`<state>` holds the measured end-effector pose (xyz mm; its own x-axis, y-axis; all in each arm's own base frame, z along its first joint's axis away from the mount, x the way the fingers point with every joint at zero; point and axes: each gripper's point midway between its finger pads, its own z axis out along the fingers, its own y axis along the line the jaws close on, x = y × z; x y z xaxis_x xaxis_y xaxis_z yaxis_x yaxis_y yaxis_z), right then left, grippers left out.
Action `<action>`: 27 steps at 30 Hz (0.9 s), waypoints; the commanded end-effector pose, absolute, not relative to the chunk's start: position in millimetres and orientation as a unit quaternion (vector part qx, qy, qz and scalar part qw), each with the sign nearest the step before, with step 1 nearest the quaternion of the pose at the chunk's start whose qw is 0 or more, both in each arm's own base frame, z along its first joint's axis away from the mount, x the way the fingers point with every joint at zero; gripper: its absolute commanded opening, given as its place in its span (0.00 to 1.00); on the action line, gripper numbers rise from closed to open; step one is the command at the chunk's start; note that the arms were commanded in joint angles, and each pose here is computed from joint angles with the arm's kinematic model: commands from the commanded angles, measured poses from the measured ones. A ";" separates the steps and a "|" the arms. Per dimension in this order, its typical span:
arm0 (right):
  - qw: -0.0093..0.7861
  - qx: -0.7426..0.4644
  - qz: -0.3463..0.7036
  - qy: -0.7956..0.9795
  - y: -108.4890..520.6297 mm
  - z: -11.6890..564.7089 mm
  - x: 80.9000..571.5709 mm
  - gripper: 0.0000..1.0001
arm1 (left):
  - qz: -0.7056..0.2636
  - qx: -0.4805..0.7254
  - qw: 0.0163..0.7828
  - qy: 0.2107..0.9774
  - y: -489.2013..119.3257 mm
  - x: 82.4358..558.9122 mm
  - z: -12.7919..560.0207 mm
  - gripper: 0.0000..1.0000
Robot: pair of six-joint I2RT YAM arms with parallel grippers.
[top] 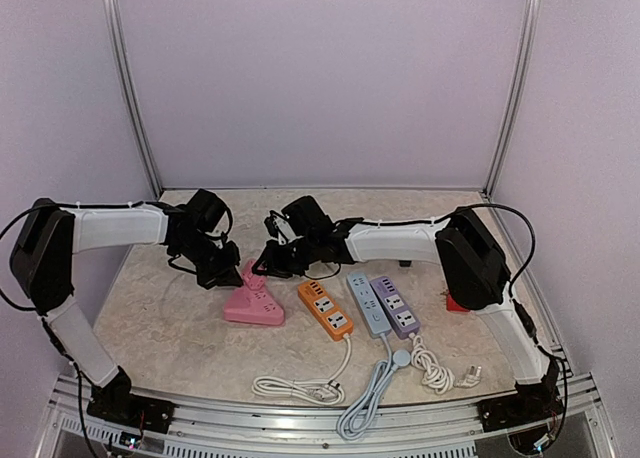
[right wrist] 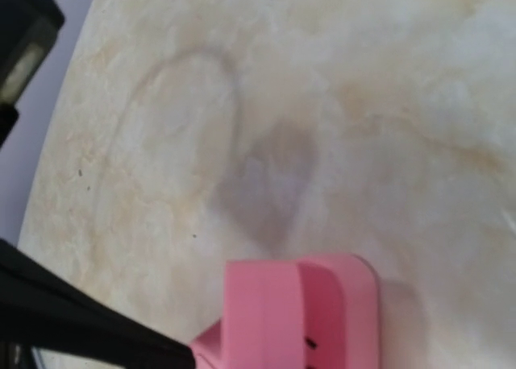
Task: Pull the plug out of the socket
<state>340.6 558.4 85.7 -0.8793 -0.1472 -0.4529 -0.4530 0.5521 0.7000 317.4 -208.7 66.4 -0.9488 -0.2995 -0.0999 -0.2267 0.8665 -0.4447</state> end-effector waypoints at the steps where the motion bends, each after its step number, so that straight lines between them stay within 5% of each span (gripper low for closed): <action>1: 0.194 -0.155 0.389 0.887 534.0 82.3 337.8 0.09 | -0.219 -0.121 0.081 0.965 -222.1 316.1 66.7 0.00; 13: 0.217 -0.104 0.377 0.895 496.9 83.5 329.0 0.09 | -0.239 -0.102 0.057 0.964 -261.5 309.8 55.9 0.00; 27: 0.181 -0.143 0.403 0.886 520.0 81.6 322.3 0.27 | -0.220 -0.121 0.037 0.967 -252.5 294.4 32.1 0.00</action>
<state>330.4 511.3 92.0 -0.8832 -0.0606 -0.4651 -0.3895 0.6471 0.6554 308.0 -266.7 52.4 -0.9713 -0.2307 -0.0581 -0.1739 0.8553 -0.4882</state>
